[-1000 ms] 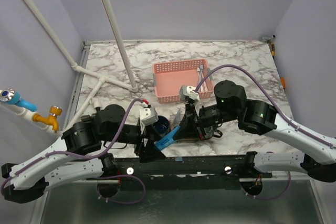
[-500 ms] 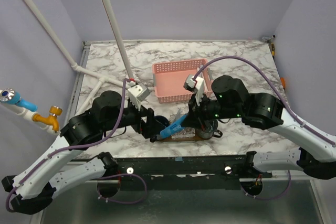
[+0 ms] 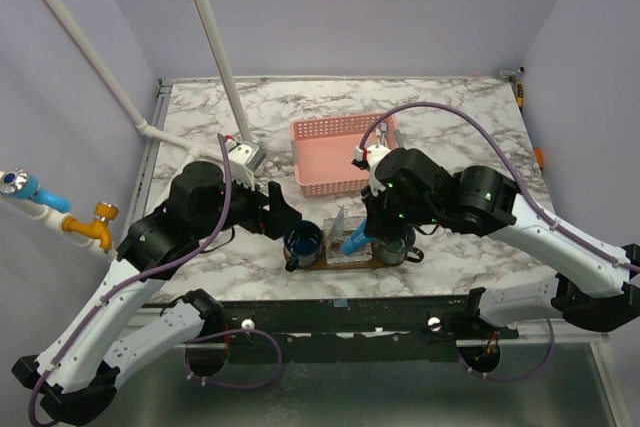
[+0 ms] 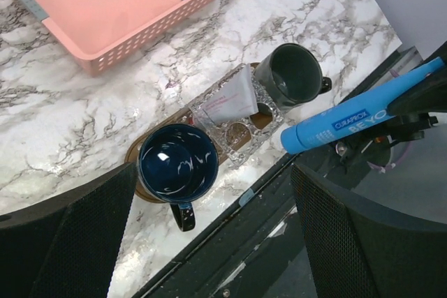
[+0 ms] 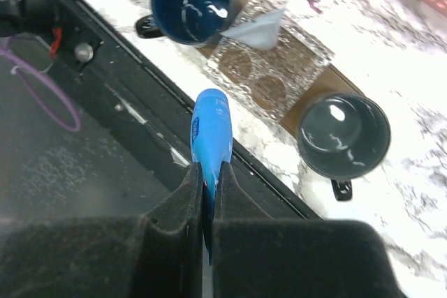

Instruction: Prepare toiletry sets of a toothbrush and toothpaste on the tray

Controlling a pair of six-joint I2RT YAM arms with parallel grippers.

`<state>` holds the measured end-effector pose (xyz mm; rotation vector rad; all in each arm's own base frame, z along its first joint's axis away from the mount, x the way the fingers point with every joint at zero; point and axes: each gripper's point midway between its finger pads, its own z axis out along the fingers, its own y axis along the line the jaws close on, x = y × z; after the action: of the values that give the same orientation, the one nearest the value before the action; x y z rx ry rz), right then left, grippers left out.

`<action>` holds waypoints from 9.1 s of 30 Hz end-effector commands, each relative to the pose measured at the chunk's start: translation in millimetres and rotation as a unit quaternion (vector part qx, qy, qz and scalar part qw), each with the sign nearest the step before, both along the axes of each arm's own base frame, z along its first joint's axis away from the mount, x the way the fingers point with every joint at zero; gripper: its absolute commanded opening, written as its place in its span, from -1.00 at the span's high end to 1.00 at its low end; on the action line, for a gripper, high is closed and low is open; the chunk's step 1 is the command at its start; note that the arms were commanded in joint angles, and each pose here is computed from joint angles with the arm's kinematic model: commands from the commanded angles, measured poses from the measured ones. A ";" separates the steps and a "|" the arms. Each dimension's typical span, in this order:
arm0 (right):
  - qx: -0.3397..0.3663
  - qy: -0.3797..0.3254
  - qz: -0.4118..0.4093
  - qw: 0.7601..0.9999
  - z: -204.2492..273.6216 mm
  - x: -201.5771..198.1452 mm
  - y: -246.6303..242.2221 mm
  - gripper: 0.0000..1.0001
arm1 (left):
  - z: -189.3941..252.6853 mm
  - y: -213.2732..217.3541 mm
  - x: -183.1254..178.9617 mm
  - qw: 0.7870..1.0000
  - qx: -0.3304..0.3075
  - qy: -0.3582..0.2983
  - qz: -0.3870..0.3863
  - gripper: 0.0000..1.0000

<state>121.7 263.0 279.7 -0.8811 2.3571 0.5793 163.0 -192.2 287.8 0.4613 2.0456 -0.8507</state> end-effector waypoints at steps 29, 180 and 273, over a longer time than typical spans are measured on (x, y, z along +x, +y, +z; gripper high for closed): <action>-0.128 -0.041 -0.134 0.982 -42.0 74.7 6.9 0.99 | -29.3 35.8 22.1 0.994 0.031 -0.023 0.105 -0.81; -0.161 0.007 -0.430 0.888 -237.1 349.1 -79.4 0.18 | -42.3 44.3 28.5 0.990 0.050 -0.018 0.133 -0.81; -0.078 0.026 -0.374 0.924 -247.3 339.0 -41.7 0.47 | -52.4 43.7 33.1 0.988 0.071 -0.005 0.134 -0.81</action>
<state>460.6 219.5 38.8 0.0309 2.5605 0.1161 193.7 -152.4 238.8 0.2672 2.1034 -0.5695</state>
